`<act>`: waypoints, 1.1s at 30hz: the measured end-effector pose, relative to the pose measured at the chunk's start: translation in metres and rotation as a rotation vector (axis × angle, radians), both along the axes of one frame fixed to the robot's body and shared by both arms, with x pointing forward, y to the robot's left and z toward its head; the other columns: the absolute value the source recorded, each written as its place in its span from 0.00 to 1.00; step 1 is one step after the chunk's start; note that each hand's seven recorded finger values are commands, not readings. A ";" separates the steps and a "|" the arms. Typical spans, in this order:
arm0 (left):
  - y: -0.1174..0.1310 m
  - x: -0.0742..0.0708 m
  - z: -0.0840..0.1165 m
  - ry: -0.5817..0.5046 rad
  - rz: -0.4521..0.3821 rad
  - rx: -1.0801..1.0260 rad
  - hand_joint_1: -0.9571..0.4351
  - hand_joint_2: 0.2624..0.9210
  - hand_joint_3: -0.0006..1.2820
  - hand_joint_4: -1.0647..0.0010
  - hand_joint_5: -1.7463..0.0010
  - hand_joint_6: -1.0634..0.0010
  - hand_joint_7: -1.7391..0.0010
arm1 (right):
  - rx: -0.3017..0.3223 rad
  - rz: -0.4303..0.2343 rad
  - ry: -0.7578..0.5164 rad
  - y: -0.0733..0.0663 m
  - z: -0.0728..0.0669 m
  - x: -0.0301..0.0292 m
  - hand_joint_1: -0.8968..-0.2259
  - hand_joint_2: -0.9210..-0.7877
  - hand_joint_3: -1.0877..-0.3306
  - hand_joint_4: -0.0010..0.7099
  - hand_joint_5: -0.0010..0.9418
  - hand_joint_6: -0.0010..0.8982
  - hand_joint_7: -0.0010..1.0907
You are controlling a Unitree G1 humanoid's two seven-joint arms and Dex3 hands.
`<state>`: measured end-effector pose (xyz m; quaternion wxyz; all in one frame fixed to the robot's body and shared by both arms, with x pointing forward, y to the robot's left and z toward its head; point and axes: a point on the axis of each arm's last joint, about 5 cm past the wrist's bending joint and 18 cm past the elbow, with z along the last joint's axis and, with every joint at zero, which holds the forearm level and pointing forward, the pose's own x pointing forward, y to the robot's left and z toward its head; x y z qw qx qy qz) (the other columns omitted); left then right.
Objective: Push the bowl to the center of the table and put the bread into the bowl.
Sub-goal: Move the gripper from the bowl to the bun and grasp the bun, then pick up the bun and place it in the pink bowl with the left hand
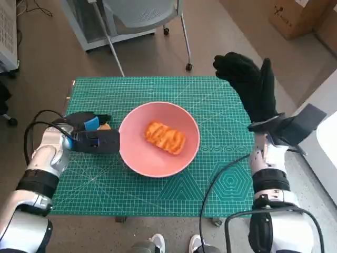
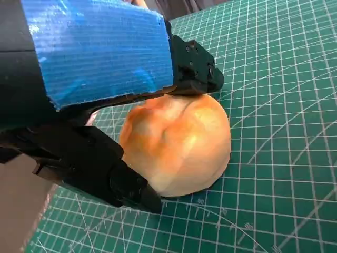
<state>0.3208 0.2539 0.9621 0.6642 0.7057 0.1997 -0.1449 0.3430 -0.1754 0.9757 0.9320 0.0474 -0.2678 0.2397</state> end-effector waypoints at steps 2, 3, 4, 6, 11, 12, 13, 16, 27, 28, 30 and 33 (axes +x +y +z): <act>0.001 0.000 -0.002 -0.015 -0.001 0.011 0.73 0.92 0.03 0.50 0.95 0.47 0.96 | 0.000 0.000 0.000 0.000 0.000 0.0000 0.32 0.00 0.61 0.28 0.00 0.38 0.01; 0.002 -0.001 -0.003 -0.025 -0.003 0.019 0.73 0.92 0.03 0.47 0.95 0.45 0.95 | 0.000 0.000 0.000 0.000 0.000 0.0000 0.32 0.00 0.61 0.28 0.00 0.38 0.01; 0.003 -0.001 -0.004 -0.037 -0.007 0.028 0.72 0.95 0.04 0.38 0.93 0.38 0.93 | 0.000 0.000 0.000 0.000 0.000 0.0000 0.32 0.00 0.61 0.27 0.00 0.38 0.01; 0.004 -0.001 -0.007 -0.062 -0.020 0.044 0.72 0.98 0.05 0.34 0.79 0.34 0.81 | 0.000 0.000 -0.001 0.000 0.000 -0.0001 0.32 0.00 0.61 0.27 0.00 0.38 0.01; 0.005 -0.002 -0.010 -0.122 -0.055 0.077 0.69 1.00 0.06 0.39 0.35 0.39 0.42 | 0.001 -0.001 -0.001 0.000 0.000 -0.0002 0.33 0.00 0.61 0.27 0.00 0.38 0.01; 0.005 -0.003 -0.010 -0.131 -0.060 0.080 0.69 1.00 0.06 0.39 0.34 0.39 0.40 | 0.001 -0.001 -0.001 0.000 0.000 -0.0002 0.33 0.00 0.61 0.27 0.00 0.38 0.01; 0.005 -0.003 -0.010 -0.138 -0.064 0.080 0.69 1.00 0.06 0.39 0.32 0.38 0.39 | 0.001 -0.001 -0.001 0.000 0.000 -0.0003 0.32 0.00 0.61 0.27 0.00 0.38 0.01; 0.005 -0.003 -0.008 -0.153 -0.077 0.082 0.69 1.00 0.06 0.39 0.30 0.39 0.37 | 0.002 -0.002 -0.003 0.000 0.000 -0.0003 0.32 0.00 0.61 0.27 0.00 0.38 0.01; -0.003 -0.010 0.029 -0.216 -0.119 0.032 0.69 1.00 0.06 0.39 0.30 0.39 0.35 | 0.004 -0.004 -0.006 0.000 0.000 -0.0004 0.34 0.00 0.61 0.26 0.00 0.38 0.00; -0.004 -0.011 0.035 -0.232 -0.124 0.027 0.69 1.00 0.06 0.38 0.31 0.39 0.35 | 0.004 -0.003 -0.007 0.000 0.000 -0.0004 0.34 0.00 0.61 0.26 0.00 0.38 0.00; -0.006 -0.014 0.047 -0.274 -0.138 0.013 0.69 1.00 0.06 0.38 0.31 0.39 0.34 | 0.004 -0.003 -0.008 0.000 0.000 -0.0003 0.34 0.00 0.61 0.26 0.00 0.38 0.00; -0.008 -0.020 0.063 -0.342 -0.171 -0.003 0.69 1.00 0.04 0.38 0.34 0.36 0.33 | 0.004 -0.003 -0.008 0.000 0.000 -0.0003 0.33 0.00 0.61 0.26 0.00 0.38 0.00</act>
